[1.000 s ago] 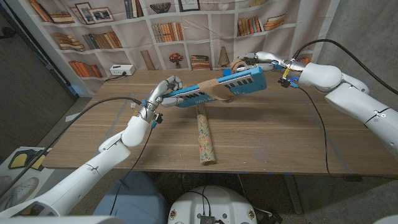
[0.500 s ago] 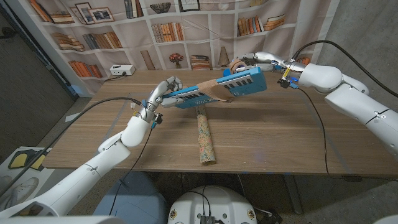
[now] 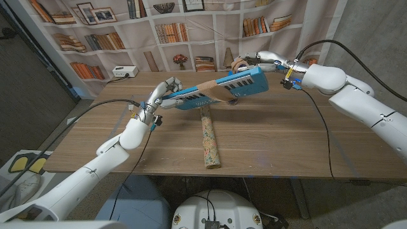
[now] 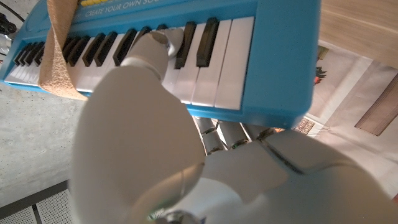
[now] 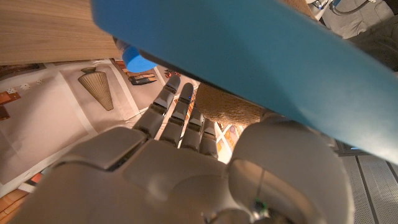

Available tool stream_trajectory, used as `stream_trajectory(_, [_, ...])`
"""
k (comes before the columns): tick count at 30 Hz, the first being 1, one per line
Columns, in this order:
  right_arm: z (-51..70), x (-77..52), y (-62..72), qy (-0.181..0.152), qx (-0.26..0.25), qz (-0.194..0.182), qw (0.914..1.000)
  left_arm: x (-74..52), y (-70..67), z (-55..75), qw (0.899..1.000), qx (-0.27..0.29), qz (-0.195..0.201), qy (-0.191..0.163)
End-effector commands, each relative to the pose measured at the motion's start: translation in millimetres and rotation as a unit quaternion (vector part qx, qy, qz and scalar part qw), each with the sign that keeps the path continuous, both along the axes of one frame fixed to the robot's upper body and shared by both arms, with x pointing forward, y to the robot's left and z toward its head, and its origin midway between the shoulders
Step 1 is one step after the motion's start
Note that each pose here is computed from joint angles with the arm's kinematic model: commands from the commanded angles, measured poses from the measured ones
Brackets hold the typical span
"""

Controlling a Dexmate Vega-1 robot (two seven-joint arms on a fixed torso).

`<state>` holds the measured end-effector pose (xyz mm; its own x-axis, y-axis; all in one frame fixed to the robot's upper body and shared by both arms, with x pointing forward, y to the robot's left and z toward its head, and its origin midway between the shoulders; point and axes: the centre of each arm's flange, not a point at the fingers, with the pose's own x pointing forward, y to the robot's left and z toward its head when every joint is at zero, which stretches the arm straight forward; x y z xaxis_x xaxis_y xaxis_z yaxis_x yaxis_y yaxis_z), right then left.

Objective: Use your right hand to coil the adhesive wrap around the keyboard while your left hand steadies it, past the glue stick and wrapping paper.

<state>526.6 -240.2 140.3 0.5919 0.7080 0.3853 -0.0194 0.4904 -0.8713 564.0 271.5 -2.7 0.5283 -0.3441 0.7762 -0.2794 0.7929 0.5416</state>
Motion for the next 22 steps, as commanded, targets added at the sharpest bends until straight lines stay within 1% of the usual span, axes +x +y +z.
stream_trajectory(1, [3.3,-1.6,16.4,-0.004,-0.001,-0.006,1.0000,-1.4,17.1,0.4,1.000,-0.020,0.001,-0.012])
stream_trajectory(5, [4.6,1.2,17.6,-0.003,-0.002,-0.004,1.0000,-0.2,18.5,-2.2,0.999,-0.031,0.005,-0.007])
stream_trajectory(10, [3.9,6.3,15.7,-0.004,0.002,-0.005,1.0000,1.0,16.1,-0.2,0.999,-0.030,0.003,-0.012])
stream_trajectory(16, [2.4,7.9,16.6,-0.005,0.004,-0.004,1.0000,3.1,16.8,2.6,1.000,-0.026,0.000,-0.018])
stream_trajectory(22, [3.1,7.3,18.5,-0.009,0.000,-0.006,0.9999,2.6,17.0,1.2,0.999,-0.027,-0.001,-0.018])
